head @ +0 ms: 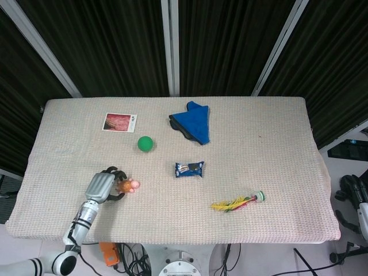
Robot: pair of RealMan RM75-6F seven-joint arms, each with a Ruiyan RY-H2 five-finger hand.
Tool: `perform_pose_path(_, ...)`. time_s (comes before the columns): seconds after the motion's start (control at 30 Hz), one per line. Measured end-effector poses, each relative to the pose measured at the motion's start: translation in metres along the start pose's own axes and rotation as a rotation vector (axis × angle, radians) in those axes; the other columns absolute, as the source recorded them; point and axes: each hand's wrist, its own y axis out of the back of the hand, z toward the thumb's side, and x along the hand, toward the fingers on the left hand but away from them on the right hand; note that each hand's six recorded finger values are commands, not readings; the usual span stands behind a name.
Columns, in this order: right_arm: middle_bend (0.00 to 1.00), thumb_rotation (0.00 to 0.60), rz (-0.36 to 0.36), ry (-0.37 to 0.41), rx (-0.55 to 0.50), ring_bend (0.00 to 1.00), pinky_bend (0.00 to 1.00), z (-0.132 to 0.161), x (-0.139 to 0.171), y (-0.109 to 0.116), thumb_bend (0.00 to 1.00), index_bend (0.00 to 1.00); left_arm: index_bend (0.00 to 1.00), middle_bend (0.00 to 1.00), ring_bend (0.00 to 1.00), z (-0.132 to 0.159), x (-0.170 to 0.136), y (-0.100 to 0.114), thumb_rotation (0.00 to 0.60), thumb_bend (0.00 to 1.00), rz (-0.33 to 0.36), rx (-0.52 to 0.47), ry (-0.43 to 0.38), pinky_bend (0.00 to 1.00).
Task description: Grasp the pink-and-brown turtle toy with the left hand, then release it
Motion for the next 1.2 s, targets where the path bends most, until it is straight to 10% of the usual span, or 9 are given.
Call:
perform_pose_path(0.6, 0.0, 0.6, 0.007, -0.005, -0.005, 0.0, 0.0, -0.003, -0.001, -0.003, 0.23, 0.0, 0.73, 0.75, 0.43, 0.002, 0.009, -0.005, 0.6, 0.38, 0.017, 0.025, 0.047, 0.41)
perform_pose_path(0.9, 0.0, 0.6, -0.008, 0.007, -0.008, 0.0, 0.0, 0.001, 0.002, 0.002, 0.23, 0.0, 0.13, 0.06, 0.01, 0.006, -0.003, 0.01, 0.6, 0.17, 0.011, 0.02, -0.003, 0.18)
perform_pose_path(1.2, 0.0, 0.6, -0.016, 0.045, -0.017, 0.0, 0.0, 0.015, 0.003, 0.002, 0.23, 0.0, 0.09, 0.0, 0.0, -0.014, -0.046, 0.064, 0.6, 0.15, 0.184, 0.099, -0.005, 0.04)
